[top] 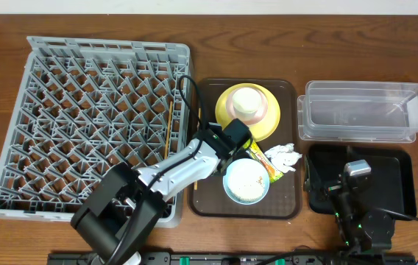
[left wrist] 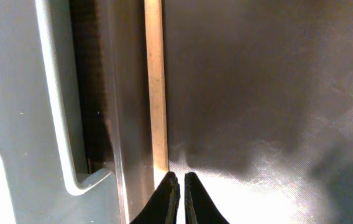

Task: Sort waste into correct bins and load items into the dishwasher

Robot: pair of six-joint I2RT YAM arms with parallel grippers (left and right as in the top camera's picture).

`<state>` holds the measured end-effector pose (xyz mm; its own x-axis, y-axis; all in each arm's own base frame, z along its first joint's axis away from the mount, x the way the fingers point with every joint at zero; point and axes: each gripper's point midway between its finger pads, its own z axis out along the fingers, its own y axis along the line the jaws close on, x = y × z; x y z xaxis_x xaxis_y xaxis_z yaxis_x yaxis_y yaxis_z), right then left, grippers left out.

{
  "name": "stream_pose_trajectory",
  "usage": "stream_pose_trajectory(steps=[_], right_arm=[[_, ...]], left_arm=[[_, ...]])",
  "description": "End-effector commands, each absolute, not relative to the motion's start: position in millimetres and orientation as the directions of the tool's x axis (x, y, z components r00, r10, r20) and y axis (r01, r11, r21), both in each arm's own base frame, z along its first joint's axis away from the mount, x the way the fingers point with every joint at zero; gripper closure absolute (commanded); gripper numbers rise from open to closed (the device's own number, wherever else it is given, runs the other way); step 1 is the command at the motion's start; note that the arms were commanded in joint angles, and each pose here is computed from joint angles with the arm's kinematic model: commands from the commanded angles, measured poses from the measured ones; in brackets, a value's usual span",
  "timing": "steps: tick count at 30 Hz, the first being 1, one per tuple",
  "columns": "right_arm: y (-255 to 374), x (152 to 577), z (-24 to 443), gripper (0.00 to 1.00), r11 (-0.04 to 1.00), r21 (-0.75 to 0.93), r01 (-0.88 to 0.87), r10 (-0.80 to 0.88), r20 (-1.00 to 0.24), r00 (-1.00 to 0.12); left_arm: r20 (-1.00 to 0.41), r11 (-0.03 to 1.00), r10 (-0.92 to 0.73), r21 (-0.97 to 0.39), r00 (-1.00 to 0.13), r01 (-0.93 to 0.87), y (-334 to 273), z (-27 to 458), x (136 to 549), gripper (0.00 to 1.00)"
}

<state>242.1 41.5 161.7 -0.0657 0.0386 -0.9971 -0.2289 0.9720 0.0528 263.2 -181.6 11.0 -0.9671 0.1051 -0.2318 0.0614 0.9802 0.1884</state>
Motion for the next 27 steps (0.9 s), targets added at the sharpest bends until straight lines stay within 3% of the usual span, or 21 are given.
stream_pose_trajectory(steps=[1, 27], right_arm=[[41.6, 241.8, 161.4, 0.01, 0.971, 0.06, -0.23, 0.045, -0.997, -0.067], [41.6, 241.8, 161.3, 0.01, 0.971, 0.06, -0.23, 0.045, -0.997, -0.068]], left_arm=[[-0.265, 0.968, 0.1, 0.249, -0.959, 0.032, -172.5, 9.4, 265.5, 0.92], [-0.287, 0.968, 0.072, 0.252, -0.955, -0.003, -164.3, -6.0, 260.3, 0.92]])
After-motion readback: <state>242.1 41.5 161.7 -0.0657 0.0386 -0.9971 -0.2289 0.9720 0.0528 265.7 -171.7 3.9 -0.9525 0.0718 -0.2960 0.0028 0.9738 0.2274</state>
